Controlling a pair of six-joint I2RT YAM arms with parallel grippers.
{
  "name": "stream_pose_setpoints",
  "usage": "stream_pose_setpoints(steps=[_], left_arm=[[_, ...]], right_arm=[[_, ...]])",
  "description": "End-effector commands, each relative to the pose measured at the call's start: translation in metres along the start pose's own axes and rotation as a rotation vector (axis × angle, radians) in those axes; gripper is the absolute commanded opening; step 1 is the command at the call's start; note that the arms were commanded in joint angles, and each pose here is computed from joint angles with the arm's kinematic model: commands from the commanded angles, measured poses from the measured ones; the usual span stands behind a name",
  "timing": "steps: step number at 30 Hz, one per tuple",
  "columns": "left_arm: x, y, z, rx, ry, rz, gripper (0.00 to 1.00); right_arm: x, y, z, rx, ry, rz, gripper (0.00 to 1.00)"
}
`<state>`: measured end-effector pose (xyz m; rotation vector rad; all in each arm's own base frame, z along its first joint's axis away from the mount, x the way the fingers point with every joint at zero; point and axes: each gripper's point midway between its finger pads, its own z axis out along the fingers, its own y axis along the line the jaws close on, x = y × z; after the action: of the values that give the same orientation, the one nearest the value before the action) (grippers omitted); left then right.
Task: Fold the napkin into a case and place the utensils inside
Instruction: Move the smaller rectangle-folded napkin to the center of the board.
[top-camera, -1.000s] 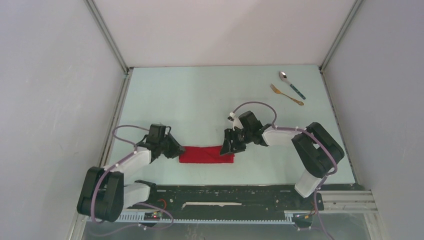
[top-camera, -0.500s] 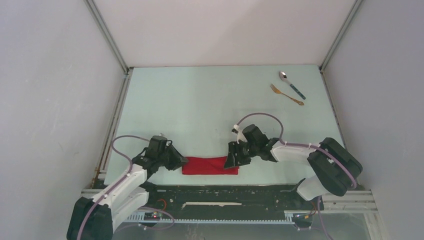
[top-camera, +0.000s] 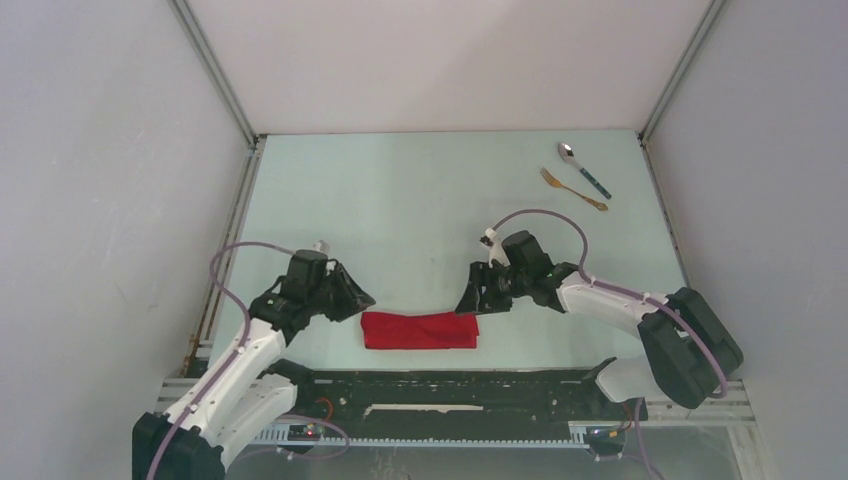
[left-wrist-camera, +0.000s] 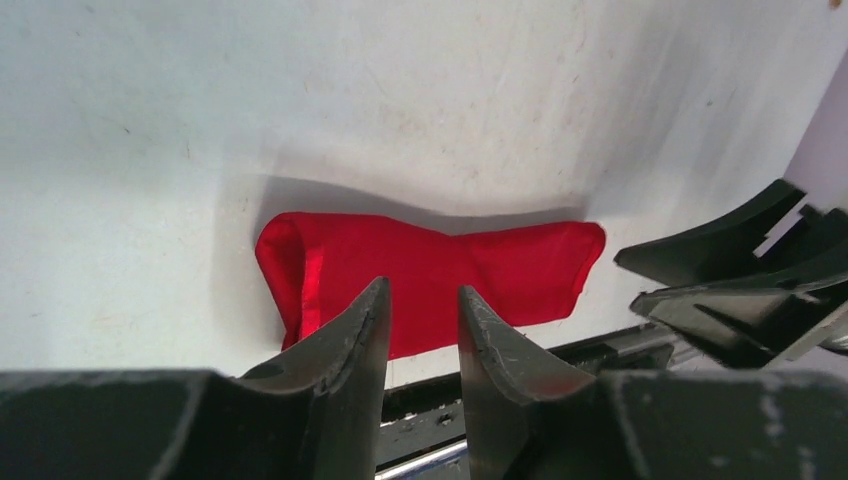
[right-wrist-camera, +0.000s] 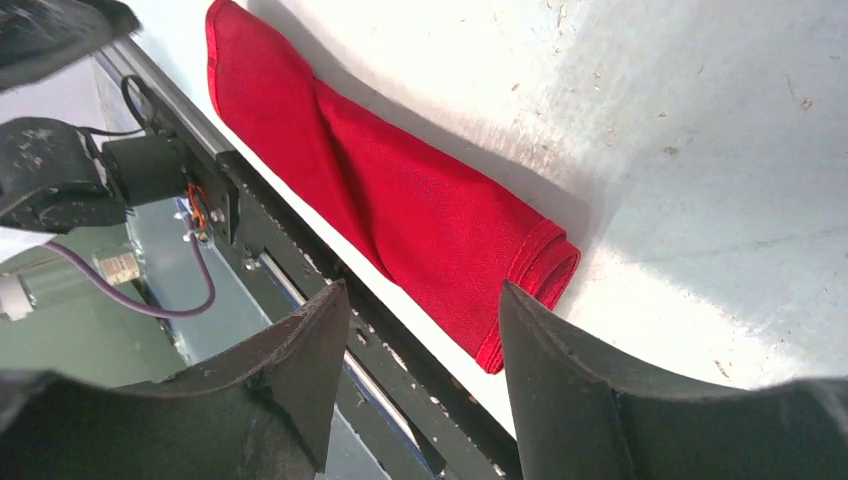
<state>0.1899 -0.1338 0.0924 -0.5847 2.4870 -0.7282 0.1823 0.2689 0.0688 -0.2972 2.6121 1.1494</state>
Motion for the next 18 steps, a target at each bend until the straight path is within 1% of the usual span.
stream_pose_setpoints(steps=[1,5,9,12,15,18], left_arm=[[0.022,-0.001,0.009,0.05,0.11,0.03,0.37],[0.033,0.022,0.02,-0.018,0.126,-0.013,0.37],[0.035,0.053,0.035,-0.135,0.087,-0.04,0.38],[0.036,0.059,0.04,-0.172,0.097,-0.024,0.37],[0.028,0.058,0.033,-0.198,0.07,0.016,0.36],[0.015,0.042,0.021,-0.152,0.024,0.037,0.38]], right_arm=[[-0.016,0.024,-0.004,-0.098,-0.032,-0.005,0.65],[-0.022,0.019,0.007,-0.115,-0.03,0.019,0.65],[-0.018,-0.007,0.022,-0.045,-0.016,0.039,0.64],[-0.013,-0.02,0.028,-0.003,0.001,0.045,0.64],[-0.013,-0.006,0.023,-0.018,-0.003,0.026,0.64],[-0.011,0.008,0.009,0.001,-0.014,0.005,0.65]])
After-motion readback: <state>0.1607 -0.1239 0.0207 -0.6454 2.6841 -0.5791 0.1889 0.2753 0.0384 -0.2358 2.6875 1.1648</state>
